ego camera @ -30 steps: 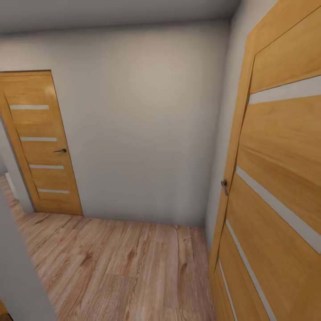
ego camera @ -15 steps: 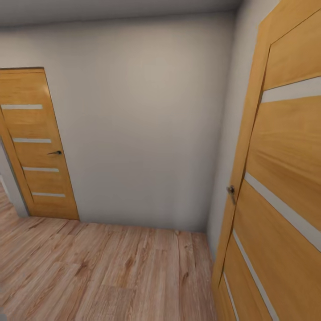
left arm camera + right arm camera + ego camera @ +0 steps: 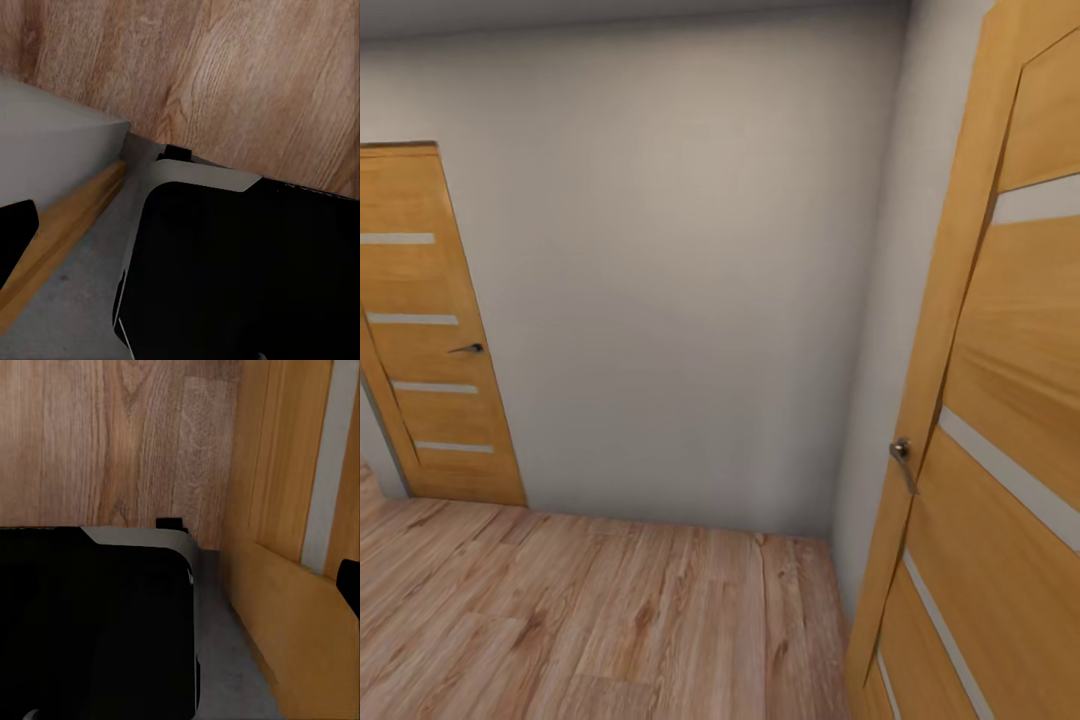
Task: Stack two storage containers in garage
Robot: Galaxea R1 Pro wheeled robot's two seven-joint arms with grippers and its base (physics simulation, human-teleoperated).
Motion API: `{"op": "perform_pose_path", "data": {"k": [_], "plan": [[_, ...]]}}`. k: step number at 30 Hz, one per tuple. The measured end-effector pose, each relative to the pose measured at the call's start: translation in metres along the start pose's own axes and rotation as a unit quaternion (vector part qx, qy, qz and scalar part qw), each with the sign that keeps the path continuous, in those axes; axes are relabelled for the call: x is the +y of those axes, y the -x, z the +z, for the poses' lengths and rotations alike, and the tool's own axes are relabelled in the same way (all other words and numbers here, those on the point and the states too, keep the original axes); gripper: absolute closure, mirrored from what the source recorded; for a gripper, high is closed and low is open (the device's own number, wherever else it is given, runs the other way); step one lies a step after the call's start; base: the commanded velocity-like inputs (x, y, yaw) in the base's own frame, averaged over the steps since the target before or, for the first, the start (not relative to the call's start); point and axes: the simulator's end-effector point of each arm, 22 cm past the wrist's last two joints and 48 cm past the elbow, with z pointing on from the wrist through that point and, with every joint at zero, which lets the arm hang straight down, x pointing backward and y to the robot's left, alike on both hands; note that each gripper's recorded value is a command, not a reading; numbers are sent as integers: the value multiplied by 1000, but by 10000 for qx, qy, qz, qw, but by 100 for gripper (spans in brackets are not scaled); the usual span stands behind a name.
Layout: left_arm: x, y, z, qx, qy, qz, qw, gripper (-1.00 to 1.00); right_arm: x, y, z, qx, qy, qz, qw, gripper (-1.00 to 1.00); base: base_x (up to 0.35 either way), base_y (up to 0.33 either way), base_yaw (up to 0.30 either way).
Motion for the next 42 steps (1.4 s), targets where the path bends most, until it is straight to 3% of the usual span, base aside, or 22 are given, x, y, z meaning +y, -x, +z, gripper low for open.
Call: {"op": "perform_pose_path", "data": {"k": [26, 42], "plan": [[1, 0, 0, 4, 4, 0, 10000, -100, 1, 0, 0, -1, 9, -7, 10000, -100, 321, 0, 1], [1, 0, 0, 5, 5, 0, 10000, -100, 1, 0, 0, -1, 8, -7, 10000, -100, 321, 0, 83]]}}
